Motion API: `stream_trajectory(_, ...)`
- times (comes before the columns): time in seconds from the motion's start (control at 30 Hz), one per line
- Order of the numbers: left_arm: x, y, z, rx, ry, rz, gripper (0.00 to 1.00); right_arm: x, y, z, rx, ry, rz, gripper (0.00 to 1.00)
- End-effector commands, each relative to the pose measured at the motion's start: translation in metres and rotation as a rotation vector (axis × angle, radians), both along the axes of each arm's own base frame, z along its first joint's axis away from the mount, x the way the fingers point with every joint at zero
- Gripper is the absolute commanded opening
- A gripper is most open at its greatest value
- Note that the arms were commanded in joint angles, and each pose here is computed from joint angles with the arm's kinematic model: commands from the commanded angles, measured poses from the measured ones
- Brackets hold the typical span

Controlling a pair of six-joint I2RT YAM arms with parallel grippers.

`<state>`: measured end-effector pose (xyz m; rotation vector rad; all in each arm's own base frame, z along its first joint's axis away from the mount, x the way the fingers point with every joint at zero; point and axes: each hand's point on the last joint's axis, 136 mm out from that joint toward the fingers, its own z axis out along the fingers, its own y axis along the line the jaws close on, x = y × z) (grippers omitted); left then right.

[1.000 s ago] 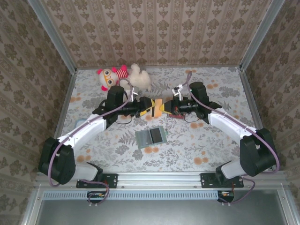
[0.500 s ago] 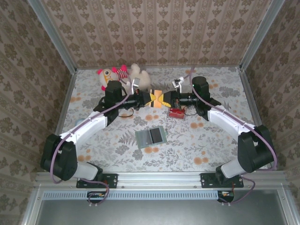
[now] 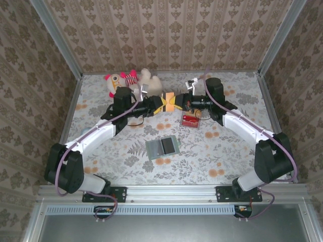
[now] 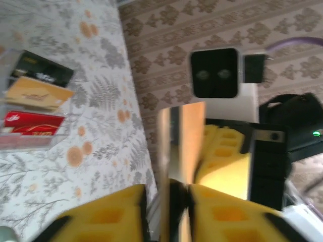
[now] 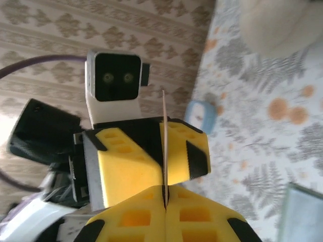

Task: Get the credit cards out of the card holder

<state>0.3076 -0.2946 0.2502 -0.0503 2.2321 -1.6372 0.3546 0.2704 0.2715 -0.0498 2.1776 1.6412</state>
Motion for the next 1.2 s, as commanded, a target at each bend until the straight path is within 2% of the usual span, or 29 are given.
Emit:
stream_trajectory(0.0, 0.000, 0.038, -0.039, 0.234, 0.056, 0.126, 0.57, 0.007, -0.026, -0.004, -0.230, -0.144, -0.070, 0.00)
stream_trajectory(0.1, -0.009, 0.061, -0.063, 0.379, 0.100, 0.156, 0.67, 0.015, -0.046, -0.016, -0.403, -0.203, -0.103, 0.00)
stream_trajectory(0.17, -0.007, 0.085, -0.077, 0.457, 0.128, 0.202, 0.76, 0.021, -0.066, -0.028, -0.571, -0.246, -0.125, 0.00)
stream_trajectory(0.27, -0.013, 0.102, -0.091, 0.522, 0.135, 0.221, 0.90, 0.037, -0.097, -0.042, -0.815, -0.317, -0.169, 0.00)
stream_trajectory(0.37, -0.017, 0.111, -0.098, 0.553, 0.122, 0.206, 0.97, 0.042, -0.115, -0.055, -0.993, -0.383, -0.115, 0.00)
stream_trajectory(0.47, -0.018, 0.124, -0.101, 0.593, 0.116, 0.226, 1.00, 0.047, -0.120, -0.058, -1.083, -0.463, -0.036, 0.00)
stream_trajectory(0.73, -0.011, 0.140, -0.100, 0.598, 0.116, 0.237, 1.00, 0.047, -0.120, -0.097, -1.248, -0.552, 0.337, 0.00)
stream_trajectory(0.87, -0.005, 0.143, -0.105, 0.593, 0.135, 0.223, 1.00, 0.063, -0.128, -0.113, -1.355, -0.644, 0.423, 0.00)
stream_trajectory(1.07, 0.008, 0.133, -0.103, 0.435, 0.179, 0.188, 1.00, 0.070, -0.124, -0.133, -1.381, -0.705, 0.584, 0.00)
stream_trajectory(1.17, 0.011, 0.137, -0.105, 0.423, 0.187, 0.198, 1.00, 0.070, -0.121, -0.140, -1.370, -0.707, 0.651, 0.00)
